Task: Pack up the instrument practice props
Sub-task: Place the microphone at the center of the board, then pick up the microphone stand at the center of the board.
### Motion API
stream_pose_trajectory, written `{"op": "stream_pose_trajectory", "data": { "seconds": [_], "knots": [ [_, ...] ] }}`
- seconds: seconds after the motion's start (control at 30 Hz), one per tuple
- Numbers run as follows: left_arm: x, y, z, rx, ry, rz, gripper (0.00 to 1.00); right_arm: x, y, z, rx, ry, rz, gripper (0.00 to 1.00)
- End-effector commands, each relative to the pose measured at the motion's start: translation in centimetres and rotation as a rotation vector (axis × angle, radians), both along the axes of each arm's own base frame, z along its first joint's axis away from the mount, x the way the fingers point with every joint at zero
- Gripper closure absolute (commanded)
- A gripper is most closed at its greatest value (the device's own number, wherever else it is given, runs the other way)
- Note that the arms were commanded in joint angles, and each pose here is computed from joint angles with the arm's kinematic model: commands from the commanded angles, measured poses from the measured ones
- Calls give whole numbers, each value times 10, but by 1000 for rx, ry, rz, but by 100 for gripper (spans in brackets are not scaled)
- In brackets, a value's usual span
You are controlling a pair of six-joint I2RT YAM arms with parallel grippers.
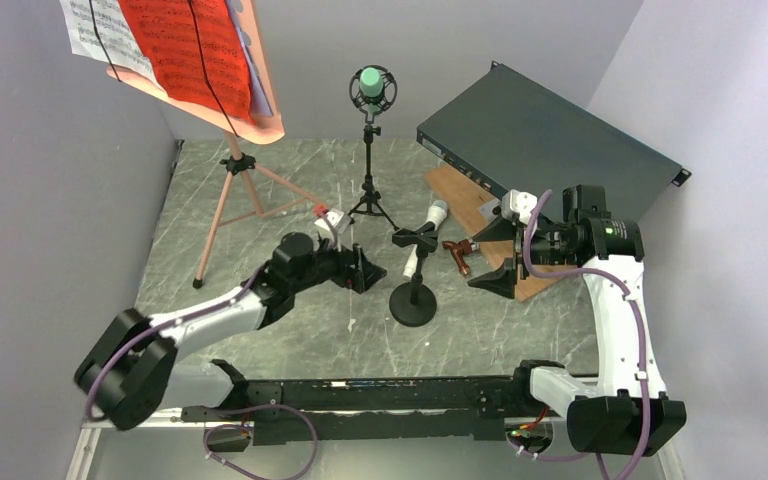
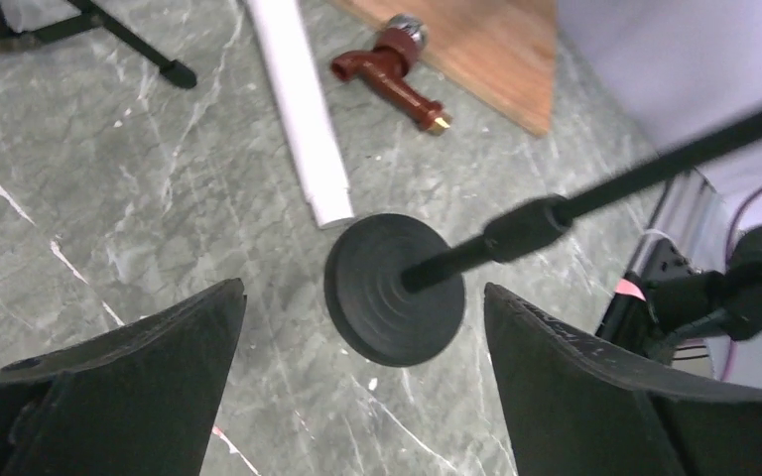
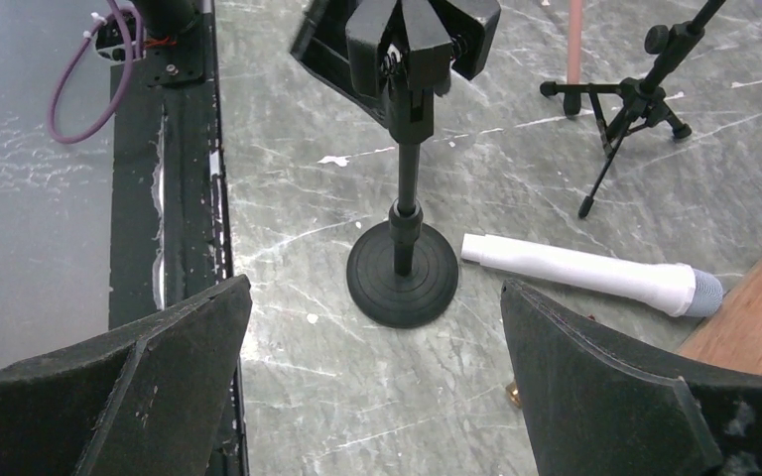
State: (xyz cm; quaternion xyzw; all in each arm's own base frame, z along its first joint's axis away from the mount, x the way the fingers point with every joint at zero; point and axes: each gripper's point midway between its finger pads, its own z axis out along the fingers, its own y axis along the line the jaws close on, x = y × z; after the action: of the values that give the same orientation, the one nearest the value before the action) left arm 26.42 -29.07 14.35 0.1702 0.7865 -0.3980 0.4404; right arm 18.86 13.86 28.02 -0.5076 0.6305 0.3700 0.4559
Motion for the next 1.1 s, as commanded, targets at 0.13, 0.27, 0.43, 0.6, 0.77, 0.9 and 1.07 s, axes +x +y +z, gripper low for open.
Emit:
{"op": "stream_pose_trajectory", "data": {
  "seconds": [0.13, 0.27, 0.43, 0.6, 0.77, 0.9, 1.07],
  "knots": [
    [-37, 4, 67, -156, -350, -167, 1, -10, 5, -2, 56, -104, 67, 0],
    [-49, -8, 86, -179, -442, -297, 0, -11, 5, -7, 58, -99, 66, 0],
    [-49, -27, 101, -198, -526, -393, 1, -9, 5, -10, 58, -96, 62, 0],
    [-36, -46, 100, -173, -671, -400, 0, -9, 4, -11, 57, -96, 61, 0],
    [-23, -70, 107, -209, -735, -401, 2, -9, 4, -11, 57, -98, 60, 0],
    [-23, -86, 109, -239, -733, -426, 8, -9, 4, -12, 54, -96, 60, 0],
    [-34, -99, 101, -266, -687, -482, 19, -8, 4, -13, 56, -94, 60, 0]
  ]
}}
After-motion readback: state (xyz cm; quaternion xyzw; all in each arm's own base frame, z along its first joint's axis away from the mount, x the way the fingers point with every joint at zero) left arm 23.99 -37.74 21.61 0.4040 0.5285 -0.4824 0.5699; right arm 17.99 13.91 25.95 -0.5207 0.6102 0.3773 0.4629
